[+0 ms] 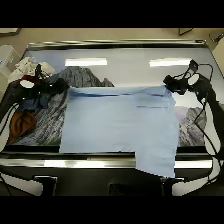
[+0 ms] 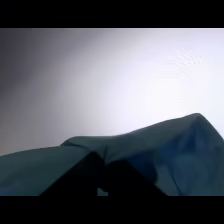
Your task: Fold the clothes and pants, and hang the long-sleeved shirts on hangers.
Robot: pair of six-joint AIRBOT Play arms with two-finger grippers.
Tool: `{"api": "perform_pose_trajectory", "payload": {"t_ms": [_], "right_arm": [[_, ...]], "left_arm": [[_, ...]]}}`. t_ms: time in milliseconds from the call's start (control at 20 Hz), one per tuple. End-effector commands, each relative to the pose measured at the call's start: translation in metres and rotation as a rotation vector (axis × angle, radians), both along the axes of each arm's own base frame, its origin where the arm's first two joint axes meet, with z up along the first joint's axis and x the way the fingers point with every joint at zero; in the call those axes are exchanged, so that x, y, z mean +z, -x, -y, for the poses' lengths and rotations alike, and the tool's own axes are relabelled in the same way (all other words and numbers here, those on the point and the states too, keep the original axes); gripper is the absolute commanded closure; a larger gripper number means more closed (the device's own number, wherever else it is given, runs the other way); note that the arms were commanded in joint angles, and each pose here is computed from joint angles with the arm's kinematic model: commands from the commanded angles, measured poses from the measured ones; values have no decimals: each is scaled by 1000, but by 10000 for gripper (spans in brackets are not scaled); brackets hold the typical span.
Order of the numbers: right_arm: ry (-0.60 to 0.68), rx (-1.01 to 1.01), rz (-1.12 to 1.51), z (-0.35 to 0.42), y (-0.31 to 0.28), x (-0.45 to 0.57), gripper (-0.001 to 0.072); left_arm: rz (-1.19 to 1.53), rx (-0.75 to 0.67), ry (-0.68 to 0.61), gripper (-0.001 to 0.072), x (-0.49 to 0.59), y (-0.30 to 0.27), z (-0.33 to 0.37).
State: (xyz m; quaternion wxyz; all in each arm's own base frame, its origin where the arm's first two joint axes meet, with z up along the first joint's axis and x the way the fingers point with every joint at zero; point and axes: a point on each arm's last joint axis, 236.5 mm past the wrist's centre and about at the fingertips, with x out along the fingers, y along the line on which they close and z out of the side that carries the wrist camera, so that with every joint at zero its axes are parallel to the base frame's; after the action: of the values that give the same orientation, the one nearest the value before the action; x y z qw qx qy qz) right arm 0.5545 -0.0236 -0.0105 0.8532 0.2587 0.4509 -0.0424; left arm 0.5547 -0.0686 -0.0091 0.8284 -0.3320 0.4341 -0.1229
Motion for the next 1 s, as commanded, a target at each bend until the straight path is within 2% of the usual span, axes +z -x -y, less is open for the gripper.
{"api": "perform_pose_trajectory", "payload": {"t_ms": [0,150,250,350,800,850,900,950], "right_arm": [[102,177,-151,-4,57,20,662],[171,252,-443,9,137,18,662],[148,274,-575,7,170,-5,661],[135,275,-613,4,181,-29,662],[105,224,-687,5,186,-64,661],[101,209,-688,5,185,-64,635],[102,202,-681,5,183,-62,522],[106,207,-681,6,183,-56,375]], "left_arm": [[-110,-153,60,681,15,40,-1],[-349,-331,19,681,-11,112,-14],[-534,-368,-9,681,-38,156,-20],[-619,-397,26,681,-55,183,-11],[-671,-416,31,681,-68,198,-5],[-672,-418,33,666,-69,198,-4],[-675,-422,34,548,-68,199,-4],[-681,-431,40,312,-64,200,-5]]}}
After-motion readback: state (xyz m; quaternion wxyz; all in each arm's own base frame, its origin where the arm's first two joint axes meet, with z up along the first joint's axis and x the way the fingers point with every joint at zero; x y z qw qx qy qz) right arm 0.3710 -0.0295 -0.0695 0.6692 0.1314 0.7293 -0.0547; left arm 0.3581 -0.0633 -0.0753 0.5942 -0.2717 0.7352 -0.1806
